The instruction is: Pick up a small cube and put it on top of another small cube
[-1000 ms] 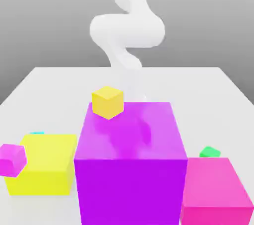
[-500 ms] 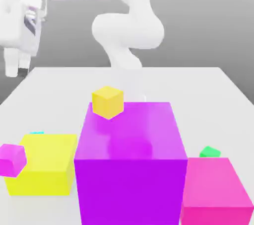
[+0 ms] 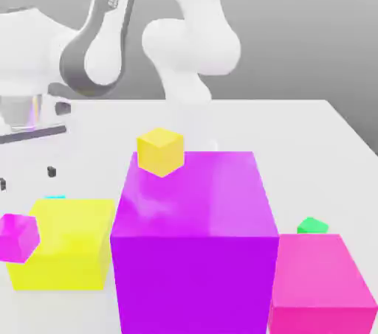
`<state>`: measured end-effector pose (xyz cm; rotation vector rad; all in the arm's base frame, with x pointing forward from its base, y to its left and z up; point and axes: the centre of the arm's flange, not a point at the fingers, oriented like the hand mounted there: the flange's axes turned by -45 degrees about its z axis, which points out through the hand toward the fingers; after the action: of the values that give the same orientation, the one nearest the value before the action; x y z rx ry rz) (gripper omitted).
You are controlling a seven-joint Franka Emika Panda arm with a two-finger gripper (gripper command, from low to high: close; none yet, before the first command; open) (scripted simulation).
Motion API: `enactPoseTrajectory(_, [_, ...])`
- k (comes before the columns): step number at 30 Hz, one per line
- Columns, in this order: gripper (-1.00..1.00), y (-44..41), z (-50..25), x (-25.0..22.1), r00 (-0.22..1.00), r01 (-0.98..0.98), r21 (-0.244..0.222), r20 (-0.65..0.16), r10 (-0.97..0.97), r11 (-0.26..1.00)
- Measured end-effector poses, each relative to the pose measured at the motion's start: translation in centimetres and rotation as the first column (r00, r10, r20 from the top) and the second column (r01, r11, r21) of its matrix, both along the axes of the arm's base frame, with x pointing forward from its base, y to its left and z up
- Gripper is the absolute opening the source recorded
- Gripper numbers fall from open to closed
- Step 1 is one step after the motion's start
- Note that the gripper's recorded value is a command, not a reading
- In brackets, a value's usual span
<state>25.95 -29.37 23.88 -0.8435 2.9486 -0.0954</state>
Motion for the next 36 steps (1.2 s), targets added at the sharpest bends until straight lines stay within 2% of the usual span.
enactPoseTrajectory(5, [0.0, -0.8, -4.4, -5.5, 0.947, 0.315, 0.036, -0.076, -0.312, 0.948])
enactPoseTrajectory(14, [0.0, -0.4, -10.6, -5.4, 0.941, 0.331, 0.035, -0.087, -0.327, 0.943])
enactPoseTrajectory(15, [-1.0, -0.3, -11.2, -5.5, 0.941, 0.332, 0.037, -0.088, -0.328, 0.943])
enactPoseTrajectory(22, [-1.0, -0.4, -11.2, -5.4, 0.941, 0.332, 0.036, -0.086, -0.328, 0.943])
enactPoseTrajectory(31, [-1.0, -0.4, -5.5, -5.4, 0.941, 0.332, 0.035, -0.085, -0.328, 0.943])
enactPoseTrajectory(36, [-1.0, -1.9, -3.0, -3.6, 0.979, 0.191, 0.062, -0.082, -0.186, 0.98])
